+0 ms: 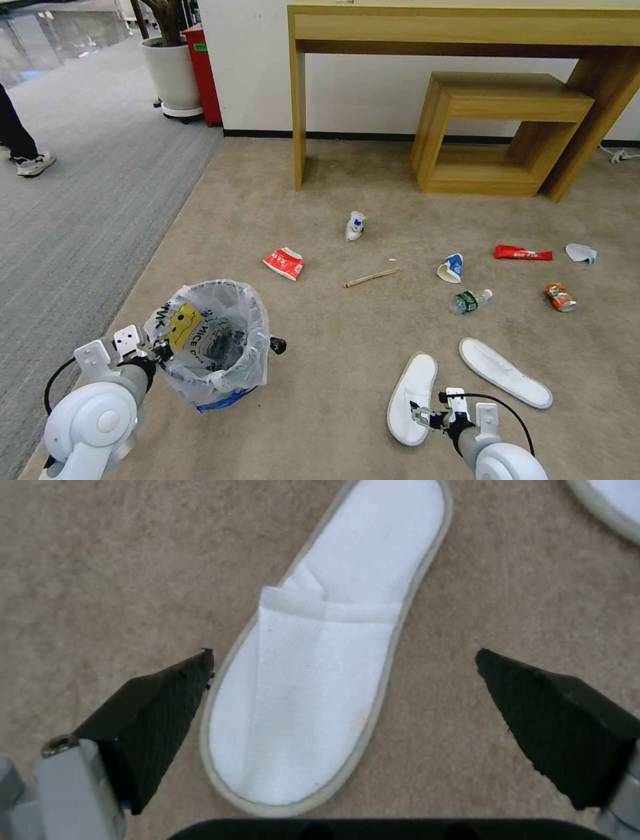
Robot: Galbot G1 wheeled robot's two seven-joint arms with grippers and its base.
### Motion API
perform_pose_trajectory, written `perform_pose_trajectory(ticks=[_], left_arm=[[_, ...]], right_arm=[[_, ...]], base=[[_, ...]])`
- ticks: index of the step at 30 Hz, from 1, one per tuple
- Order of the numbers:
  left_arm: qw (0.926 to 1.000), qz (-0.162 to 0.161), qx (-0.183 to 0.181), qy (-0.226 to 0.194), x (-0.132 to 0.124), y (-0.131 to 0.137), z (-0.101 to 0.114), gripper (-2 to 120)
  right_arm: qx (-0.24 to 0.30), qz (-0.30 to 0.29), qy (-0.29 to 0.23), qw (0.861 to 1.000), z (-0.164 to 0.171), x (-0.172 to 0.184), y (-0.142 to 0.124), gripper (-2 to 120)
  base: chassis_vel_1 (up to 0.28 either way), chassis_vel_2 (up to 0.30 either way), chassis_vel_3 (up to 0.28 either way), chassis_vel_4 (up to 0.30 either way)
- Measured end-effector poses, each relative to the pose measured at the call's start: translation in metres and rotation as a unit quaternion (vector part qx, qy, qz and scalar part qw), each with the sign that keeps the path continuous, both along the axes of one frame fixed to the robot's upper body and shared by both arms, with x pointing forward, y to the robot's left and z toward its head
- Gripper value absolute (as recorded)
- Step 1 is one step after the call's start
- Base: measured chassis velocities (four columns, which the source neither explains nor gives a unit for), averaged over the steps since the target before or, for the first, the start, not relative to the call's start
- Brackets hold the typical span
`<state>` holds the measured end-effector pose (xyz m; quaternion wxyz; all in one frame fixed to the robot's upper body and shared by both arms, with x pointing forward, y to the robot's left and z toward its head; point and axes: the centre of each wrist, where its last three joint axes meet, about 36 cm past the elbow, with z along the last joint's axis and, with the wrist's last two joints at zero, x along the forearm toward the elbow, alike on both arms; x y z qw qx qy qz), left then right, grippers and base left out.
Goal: Pick up the trash bin and place the garbage on the floor into it.
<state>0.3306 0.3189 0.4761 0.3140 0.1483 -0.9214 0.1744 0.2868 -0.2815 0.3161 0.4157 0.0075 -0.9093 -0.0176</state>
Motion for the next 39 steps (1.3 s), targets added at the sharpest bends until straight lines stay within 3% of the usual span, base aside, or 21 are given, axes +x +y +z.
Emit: perform_pose_trajectory(ticks=[10, 39], left_arm=[[1.0000, -0.002, 0.000, -0.003, 0.000, -0.001, -0.001, 0], [1.0000, -0.001, -0.006, -0.001, 0.004, 0.002, -0.012, 0]], right_arm=[[-0.031, 0.004, -0.009, 0.999, -0.007, 0.000, 0.003, 100], [-0.031, 0.012, 0.000, 0.999, -0.032, 0.005, 0.025, 100]], base=[[0.000, 0.000, 0.000, 0.000], [0.000, 0.000, 0.000, 0.000]])
